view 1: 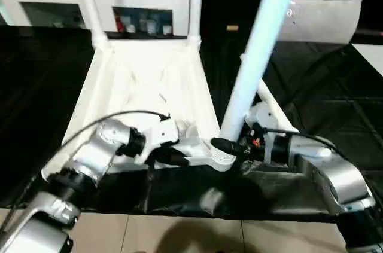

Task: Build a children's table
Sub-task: Insert table leg to table base

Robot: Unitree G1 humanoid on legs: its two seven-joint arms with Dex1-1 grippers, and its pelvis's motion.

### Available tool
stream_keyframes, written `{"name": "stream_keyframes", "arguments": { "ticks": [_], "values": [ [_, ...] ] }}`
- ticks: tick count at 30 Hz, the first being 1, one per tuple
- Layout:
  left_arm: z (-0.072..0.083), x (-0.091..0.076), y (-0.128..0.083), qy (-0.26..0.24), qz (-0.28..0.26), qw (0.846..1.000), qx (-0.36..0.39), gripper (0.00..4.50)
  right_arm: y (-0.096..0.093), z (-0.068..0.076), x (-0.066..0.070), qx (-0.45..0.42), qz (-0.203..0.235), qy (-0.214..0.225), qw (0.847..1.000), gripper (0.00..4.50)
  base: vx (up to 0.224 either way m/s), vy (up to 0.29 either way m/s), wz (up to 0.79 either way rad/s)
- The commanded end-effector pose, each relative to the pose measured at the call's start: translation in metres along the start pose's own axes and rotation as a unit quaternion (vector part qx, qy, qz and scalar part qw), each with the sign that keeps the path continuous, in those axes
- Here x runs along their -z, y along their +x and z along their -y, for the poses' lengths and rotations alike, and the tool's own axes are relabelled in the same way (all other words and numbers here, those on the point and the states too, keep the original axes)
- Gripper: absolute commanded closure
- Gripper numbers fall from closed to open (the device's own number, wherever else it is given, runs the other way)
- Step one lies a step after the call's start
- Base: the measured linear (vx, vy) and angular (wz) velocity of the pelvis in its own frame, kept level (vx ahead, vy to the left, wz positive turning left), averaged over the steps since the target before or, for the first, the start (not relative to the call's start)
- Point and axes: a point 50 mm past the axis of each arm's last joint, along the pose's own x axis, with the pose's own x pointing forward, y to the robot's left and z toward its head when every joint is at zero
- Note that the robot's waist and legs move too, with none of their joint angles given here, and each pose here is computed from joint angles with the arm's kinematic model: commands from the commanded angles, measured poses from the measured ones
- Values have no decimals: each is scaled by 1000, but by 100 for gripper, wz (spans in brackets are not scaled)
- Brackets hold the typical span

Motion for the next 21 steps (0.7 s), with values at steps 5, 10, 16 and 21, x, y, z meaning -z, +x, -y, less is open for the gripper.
{"name": "stream_keyframes", "arguments": {
  "ticks": [5,10,16,21],
  "values": [
    [-12,-16,-10,35,7,999,-21,450,13,-17,48,-54,-99,86,990,261,0,0,0],
    [-14,-13,-16,30,3,999,-32,450,18,-15,44,-59,-90,89,990,261,0,0,0],
    [-12,-10,-24,-16,21,996,-86,450,20,-12,42,-28,-84,95,992,261,0,0,0],
    [-4,-11,-26,-71,34,985,-154,450,20,-9,43,22,-80,110,990,261,0,0,0]
  ]
}}
